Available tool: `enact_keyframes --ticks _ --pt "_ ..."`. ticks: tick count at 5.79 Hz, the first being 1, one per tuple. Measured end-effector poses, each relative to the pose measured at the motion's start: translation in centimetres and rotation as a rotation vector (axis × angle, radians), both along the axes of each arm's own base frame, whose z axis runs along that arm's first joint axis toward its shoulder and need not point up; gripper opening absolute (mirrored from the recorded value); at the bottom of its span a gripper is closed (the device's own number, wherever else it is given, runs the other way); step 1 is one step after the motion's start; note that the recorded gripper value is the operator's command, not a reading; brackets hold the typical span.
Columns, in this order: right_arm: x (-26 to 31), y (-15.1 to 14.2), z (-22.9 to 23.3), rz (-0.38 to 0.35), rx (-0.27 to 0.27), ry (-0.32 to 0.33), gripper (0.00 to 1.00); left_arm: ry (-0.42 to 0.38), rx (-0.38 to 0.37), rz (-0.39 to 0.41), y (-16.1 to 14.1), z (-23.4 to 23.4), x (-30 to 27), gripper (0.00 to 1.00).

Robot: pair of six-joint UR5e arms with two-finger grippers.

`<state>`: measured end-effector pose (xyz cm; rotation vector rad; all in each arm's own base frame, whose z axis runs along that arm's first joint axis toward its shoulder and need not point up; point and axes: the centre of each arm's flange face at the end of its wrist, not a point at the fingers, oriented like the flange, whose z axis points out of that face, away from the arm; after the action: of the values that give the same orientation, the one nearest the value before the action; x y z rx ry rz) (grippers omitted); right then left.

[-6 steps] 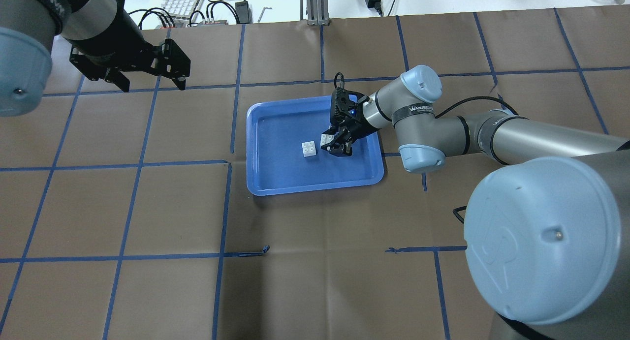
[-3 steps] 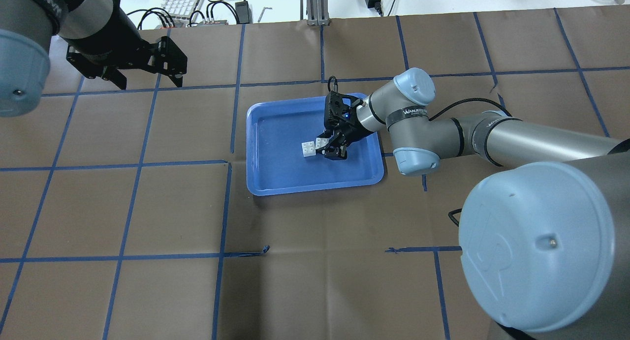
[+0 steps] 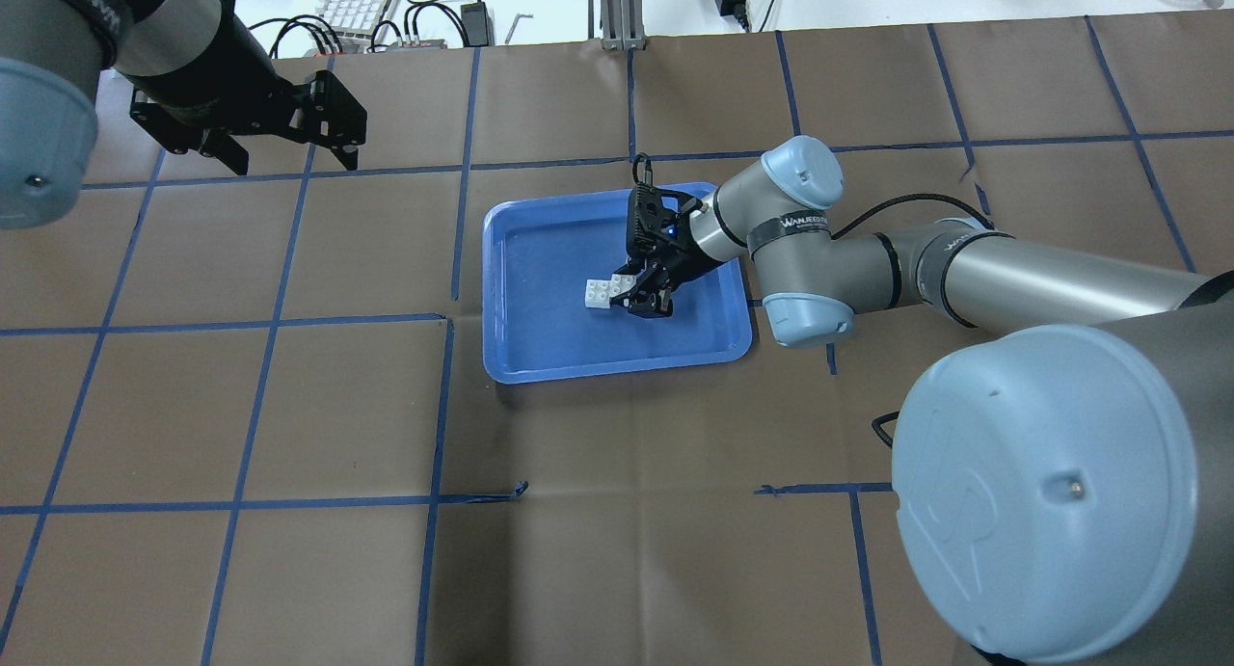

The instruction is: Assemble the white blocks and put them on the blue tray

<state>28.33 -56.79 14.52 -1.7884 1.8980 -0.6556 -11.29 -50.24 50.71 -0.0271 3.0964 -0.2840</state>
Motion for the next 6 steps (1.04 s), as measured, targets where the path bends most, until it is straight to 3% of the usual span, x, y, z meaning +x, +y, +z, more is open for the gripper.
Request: enact_keyframes --ticks 5,6 --pt "-0.02 1.10 -0.63 -0.001 -0.003 -0.002 0.26 -0.001 -0.006 -0.001 -0.21 -0.49 0.02 0.99" --pt "0.01 1.06 -0.61 -0.001 -0.006 -0.003 0.30 -0.002 -0.007 -0.001 -0.17 -0.46 0.02 0.99"
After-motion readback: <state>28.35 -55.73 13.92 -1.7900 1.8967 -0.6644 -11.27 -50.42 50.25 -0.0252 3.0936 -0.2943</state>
